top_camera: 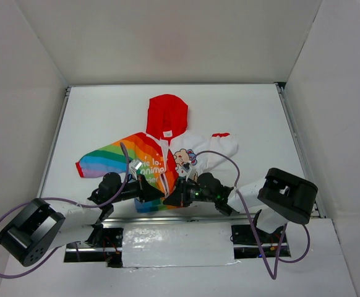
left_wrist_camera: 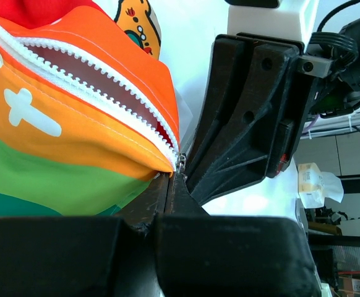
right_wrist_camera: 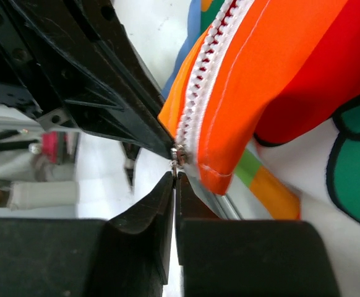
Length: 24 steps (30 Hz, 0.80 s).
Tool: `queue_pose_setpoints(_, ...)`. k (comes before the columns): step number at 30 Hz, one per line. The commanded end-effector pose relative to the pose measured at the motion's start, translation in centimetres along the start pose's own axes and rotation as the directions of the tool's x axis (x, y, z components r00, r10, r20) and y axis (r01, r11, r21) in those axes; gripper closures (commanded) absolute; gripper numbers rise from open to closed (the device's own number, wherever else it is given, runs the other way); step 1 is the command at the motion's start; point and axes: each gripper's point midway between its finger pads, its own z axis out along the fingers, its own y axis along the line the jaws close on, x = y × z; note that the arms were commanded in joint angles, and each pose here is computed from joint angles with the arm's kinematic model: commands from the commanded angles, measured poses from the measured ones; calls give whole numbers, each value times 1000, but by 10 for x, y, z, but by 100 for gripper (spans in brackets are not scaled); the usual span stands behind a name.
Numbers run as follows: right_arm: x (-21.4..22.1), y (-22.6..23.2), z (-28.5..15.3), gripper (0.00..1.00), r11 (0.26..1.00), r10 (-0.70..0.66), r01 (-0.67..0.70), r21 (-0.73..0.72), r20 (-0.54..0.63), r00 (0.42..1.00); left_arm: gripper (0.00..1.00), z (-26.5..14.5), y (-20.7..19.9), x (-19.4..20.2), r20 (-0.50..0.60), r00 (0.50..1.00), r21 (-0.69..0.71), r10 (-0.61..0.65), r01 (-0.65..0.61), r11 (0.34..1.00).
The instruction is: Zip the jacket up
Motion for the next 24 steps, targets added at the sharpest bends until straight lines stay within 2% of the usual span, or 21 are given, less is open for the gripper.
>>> queue_pose_setpoints(1, -20, 23, 5, 97, 998, -16, 20, -55, 71, 997, 100, -8, 2, 14, -13, 1000, 19, 27, -26, 999)
queue_pose_setpoints(8, -22, 22, 3, 100, 999, 18, -14, -39, 82, 996, 100, -7, 3, 14, -15, 1000, 14, 25, -25, 1000)
queue_pose_setpoints(14, -25, 14, 1, 100, 993, 106, -110, 42, 89, 990, 100, -7, 3, 14, -12, 999, 15, 31, -31, 999)
queue_pose_setpoints(24, -30, 17, 2, 100, 921, 351, -363, 143, 103, 931, 100, -7, -1, 15, -19, 999, 36, 39, -39, 999)
